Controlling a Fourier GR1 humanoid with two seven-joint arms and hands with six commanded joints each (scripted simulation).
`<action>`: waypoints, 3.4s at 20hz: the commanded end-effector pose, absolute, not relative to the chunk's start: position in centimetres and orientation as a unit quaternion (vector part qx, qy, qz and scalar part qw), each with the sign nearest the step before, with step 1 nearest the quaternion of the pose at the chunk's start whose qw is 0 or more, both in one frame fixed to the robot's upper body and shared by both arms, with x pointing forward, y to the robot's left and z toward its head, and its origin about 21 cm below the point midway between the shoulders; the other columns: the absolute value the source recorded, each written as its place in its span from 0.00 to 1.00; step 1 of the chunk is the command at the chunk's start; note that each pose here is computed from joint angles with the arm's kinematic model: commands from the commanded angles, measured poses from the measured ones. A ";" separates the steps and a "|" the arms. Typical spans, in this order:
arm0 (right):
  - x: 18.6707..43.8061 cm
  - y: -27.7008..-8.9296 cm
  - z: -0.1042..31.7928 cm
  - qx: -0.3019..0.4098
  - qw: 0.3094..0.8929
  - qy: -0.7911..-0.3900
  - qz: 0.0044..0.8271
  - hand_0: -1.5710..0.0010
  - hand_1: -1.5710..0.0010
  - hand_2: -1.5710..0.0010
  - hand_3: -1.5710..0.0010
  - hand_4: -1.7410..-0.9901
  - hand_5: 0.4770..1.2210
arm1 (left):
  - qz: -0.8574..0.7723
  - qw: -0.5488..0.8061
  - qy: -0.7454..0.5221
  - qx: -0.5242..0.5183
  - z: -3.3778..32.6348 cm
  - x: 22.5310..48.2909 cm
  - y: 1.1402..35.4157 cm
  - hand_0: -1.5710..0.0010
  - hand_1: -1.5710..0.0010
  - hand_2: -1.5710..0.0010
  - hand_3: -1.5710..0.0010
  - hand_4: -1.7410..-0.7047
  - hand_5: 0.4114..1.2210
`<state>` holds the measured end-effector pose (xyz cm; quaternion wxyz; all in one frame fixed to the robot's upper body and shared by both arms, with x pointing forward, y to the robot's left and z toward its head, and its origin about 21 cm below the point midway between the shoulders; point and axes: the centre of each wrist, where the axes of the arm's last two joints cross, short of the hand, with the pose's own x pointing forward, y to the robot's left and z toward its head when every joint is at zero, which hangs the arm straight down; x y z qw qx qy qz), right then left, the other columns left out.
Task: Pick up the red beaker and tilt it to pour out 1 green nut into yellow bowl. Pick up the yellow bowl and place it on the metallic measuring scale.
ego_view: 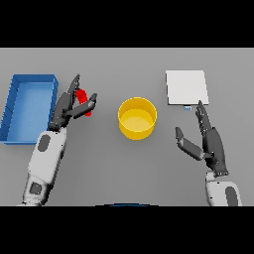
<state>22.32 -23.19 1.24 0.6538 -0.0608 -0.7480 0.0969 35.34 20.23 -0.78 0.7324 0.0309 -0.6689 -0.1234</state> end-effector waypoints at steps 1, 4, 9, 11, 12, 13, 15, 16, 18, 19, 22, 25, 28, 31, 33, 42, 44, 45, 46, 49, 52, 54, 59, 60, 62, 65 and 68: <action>22.1 -23.0 1.3 -0.061 0.651 -0.751 0.098 1.00 1.00 1.00 1.00 0.55 0.28 | -0.126 0.731 -0.670 0.028 -1.0 35.4 19.8 1.00 1.00 1.00 1.00 0.41 0.36; 21.8 -23.2 1.4 -0.064 0.646 -0.754 0.100 1.00 1.00 1.00 1.00 0.57 0.28 | -0.126 0.732 -0.669 0.022 -1.5 35.8 19.7 1.00 1.00 1.00 1.00 0.39 0.38; 22.0 -23.6 1.4 -0.069 0.649 -0.751 0.103 1.00 1.00 1.00 1.00 0.60 0.28 | -0.103 0.732 -0.673 0.013 -1.7 36.7 18.7 0.84 0.82 0.80 0.86 0.29 0.47; 22.1 -23.3 1.6 -0.067 0.646 -0.753 0.105 1.00 1.00 1.00 1.00 0.61 0.28 | -0.093 0.729 -0.677 0.027 -1.8 36.8 17.8 0.57 0.55 0.54 0.55 0.29 0.66; 22.0 -23.3 1.2 -0.065 0.654 -0.746 0.107 1.00 1.00 1.00 1.00 0.61 0.28 | -0.099 0.721 -0.685 0.040 -2.0 36.7 17.5 0.45 0.44 0.44 0.44 0.29 0.73; 22.1 -23.1 1.1 -0.062 0.655 -0.746 0.106 1.00 1.00 1.00 1.00 0.61 0.28 | -0.104 0.716 -0.689 0.047 -2.0 36.9 17.3 0.36 0.35 0.35 0.35 0.29 0.78; 22.2 -23.3 1.1 -0.063 0.650 -0.750 0.103 1.00 1.00 1.00 1.00 0.60 0.28 | -0.100 0.703 -0.702 0.042 -2.4 36.8 17.4 0.23 0.23 0.22 0.23 0.29 0.86; 22.2 -23.3 1.2 -0.062 0.647 -0.753 0.104 1.00 1.00 1.00 1.00 0.60 0.28 | -0.101 0.711 -0.695 0.044 -2.0 37.1 17.2 0.19 0.18 0.18 0.18 0.28 0.89; 22.3 -23.0 1.0 -0.059 0.652 -0.749 0.101 1.00 1.00 1.00 1.00 0.58 0.28 | -0.093 0.703 -0.703 0.046 -2.1 36.9 17.4 0.12 0.12 0.11 0.12 0.18 0.89; 22.4 -23.1 1.2 -0.059 0.646 -0.754 0.107 1.00 1.00 1.00 1.00 0.59 0.28 | -0.089 0.702 -0.705 0.045 -2.1 36.9 17.5 0.10 0.09 0.09 0.09 0.15 0.88; 22.6 -23.3 1.1 -0.063 0.648 -0.751 0.109 1.00 1.00 1.00 1.00 0.62 0.26 | -0.085 0.688 -0.719 0.039 -1.4 37.0 17.2 0.05 0.05 0.05 0.05 0.07 0.86; 22.7 -22.6 1.2 -0.064 0.643 -0.754 0.118 1.00 1.00 1.00 1.00 0.64 0.26 | -0.089 0.665 -0.740 0.051 0.3 37.4 17.6 0.02 0.02 0.02 0.02 0.04 0.85; 22.5 -22.7 1.2 -0.071 0.638 -0.757 0.118 1.00 1.00 1.00 1.00 0.66 0.26 | -0.125 0.642 -0.753 0.071 3.0 37.7 17.1 0.01 0.01 0.01 0.01 0.02 0.85; 22.4 -22.7 1.4 -0.085 0.636 -0.757 0.127 1.00 1.00 1.00 1.00 0.66 0.28 | -0.239 0.623 -0.737 0.107 5.5 38.2 16.4 0.01 0.01 0.01 0.01 0.01 0.87; 22.3 -22.6 1.7 -0.085 0.635 -0.757 0.128 1.00 1.00 1.00 1.00 0.66 0.29 | -0.290 0.611 -0.727 0.121 6.0 38.0 15.9 0.01 0.01 0.01 0.01 0.01 0.87; 21.9 -22.6 1.4 -0.078 0.644 -0.750 0.126 1.00 1.00 1.00 1.00 0.63 0.33 | -0.484 0.506 -0.676 0.226 7.7 37.8 14.0 0.00 0.00 0.00 0.00 0.00 0.90; 21.8 -22.5 1.8 -0.073 0.638 -0.756 0.127 1.00 1.00 1.00 1.00 0.63 0.33 | -0.546 0.460 -0.651 0.259 8.0 38.0 12.6 0.00 0.00 0.00 0.00 0.00 0.91; 22.1 -22.3 1.7 -0.074 0.642 -0.753 0.125 1.00 1.00 1.00 1.00 0.63 0.33 | -0.569 0.439 -0.639 0.275 8.2 38.3 12.3 0.00 0.00 0.00 0.00 0.00 0.93; 22.1 -22.4 1.4 -0.075 0.647 -0.748 0.125 1.00 1.00 1.00 1.00 0.63 0.33 | -0.591 0.419 -0.627 0.288 8.2 38.6 12.0 0.00 0.00 0.00 0.00 0.00 0.95; 21.9 -22.7 1.4 -0.070 0.636 -0.758 0.126 1.00 1.00 1.00 1.00 0.64 0.32 | -0.658 0.357 -0.587 0.308 9.5 39.5 11.0 0.00 0.00 0.00 0.00 0.05 0.97; 22.3 -22.4 1.5 -0.075 0.638 -0.757 0.120 1.00 1.00 1.00 1.00 0.65 0.28 | -0.727 0.296 -0.527 0.327 10.0 39.9 9.2 0.00 0.00 0.00 0.00 0.10 0.99; 22.5 -22.2 1.3 -0.079 0.645 -0.751 0.115 1.00 1.00 1.00 1.00 0.67 0.26 | -0.755 0.270 -0.498 0.330 10.6 40.1 7.8 0.00 0.00 0.00 0.00 0.07 0.99; 22.3 -22.6 1.2 -0.088 0.646 -0.751 0.108 1.00 1.00 1.00 1.00 0.73 0.23 | -0.813 0.194 -0.425 0.347 11.2 40.3 6.1 0.00 0.00 0.00 0.00 0.02 1.00; 22.4 -22.5 1.2 -0.091 0.643 -0.752 0.111 1.00 1.00 1.00 1.00 0.73 0.23 | -0.818 0.179 -0.411 0.360 11.6 40.4 5.7 0.00 0.00 0.00 0.00 0.02 1.00; 22.2 -22.4 1.0 -0.088 0.640 -0.755 0.116 1.00 1.00 1.00 1.00 0.73 0.23 | -0.829 0.148 -0.386 0.377 11.8 40.6 4.9 0.00 0.00 0.00 0.00 0.01 1.00; 22.4 -21.7 1.2 -0.091 0.643 -0.752 0.111 1.00 1.00 1.00 1.00 0.75 0.21 | -0.846 0.099 -0.353 0.386 11.1 40.2 4.3 0.00 0.00 0.00 0.00 0.01 1.00; 22.2 -22.2 1.3 -0.093 0.641 -0.753 0.111 1.00 1.00 1.00 1.00 0.76 0.20 | -0.854 0.036 -0.330 0.401 11.0 40.2 3.7 0.00 0.00 0.00 0.00 0.01 1.00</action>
